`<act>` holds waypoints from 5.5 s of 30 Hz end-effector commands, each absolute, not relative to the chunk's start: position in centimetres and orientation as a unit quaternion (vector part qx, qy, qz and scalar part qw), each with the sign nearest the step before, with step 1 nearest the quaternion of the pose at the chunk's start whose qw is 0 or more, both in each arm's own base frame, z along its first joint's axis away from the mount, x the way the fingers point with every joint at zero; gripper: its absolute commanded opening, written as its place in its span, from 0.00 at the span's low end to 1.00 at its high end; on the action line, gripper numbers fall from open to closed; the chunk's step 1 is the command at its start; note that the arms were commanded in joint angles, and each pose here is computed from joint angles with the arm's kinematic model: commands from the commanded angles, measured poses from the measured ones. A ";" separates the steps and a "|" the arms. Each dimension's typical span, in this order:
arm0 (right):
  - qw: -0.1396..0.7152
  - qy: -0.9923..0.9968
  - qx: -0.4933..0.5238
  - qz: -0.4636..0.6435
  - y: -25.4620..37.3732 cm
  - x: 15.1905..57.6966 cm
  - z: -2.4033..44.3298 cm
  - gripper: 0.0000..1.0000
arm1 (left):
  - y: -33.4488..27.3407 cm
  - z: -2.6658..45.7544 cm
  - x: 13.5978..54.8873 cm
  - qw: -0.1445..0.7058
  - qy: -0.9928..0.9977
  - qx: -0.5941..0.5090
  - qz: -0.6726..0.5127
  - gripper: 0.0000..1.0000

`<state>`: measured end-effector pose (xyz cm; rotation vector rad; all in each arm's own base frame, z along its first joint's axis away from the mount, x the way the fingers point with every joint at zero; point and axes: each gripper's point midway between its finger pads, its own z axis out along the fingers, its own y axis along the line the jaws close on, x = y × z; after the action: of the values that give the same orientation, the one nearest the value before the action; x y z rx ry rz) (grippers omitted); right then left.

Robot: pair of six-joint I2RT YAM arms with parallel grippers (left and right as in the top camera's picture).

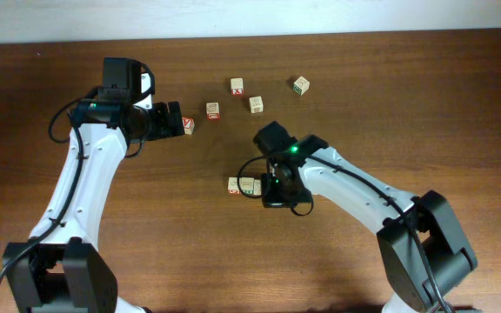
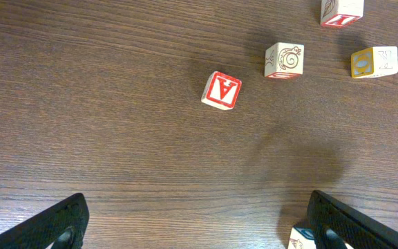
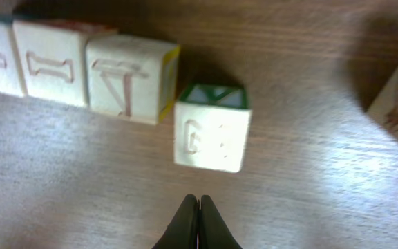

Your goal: Rotate 5 blocks

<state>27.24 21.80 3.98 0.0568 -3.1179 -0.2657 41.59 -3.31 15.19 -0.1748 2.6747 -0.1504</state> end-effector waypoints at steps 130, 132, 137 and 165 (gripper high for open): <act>-0.109 -0.985 -0.102 -0.090 12.6 32.3 10.3 0.04 | -3.1 16.3 41.8 0.242 0.967 -0.057 -0.051 0.99; -0.097 -0.985 -0.120 -0.082 11.4 32.4 9.3 0.04 | -3.1 16.3 41.8 0.242 0.967 -0.057 -0.051 0.99; -0.041 -0.988 -0.139 -0.059 10.2 31.6 5.4 0.04 | -3.1 16.3 41.8 0.241 0.967 -0.057 -0.051 0.99; 0.050 -0.988 -0.082 -0.118 15.2 29.4 1.5 0.04 | -3.1 16.3 41.8 0.242 0.967 -0.057 -0.051 0.99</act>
<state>29.74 14.54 1.75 -0.1341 -3.0447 -0.3344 41.55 -3.31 15.18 -0.1750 2.6762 -0.1502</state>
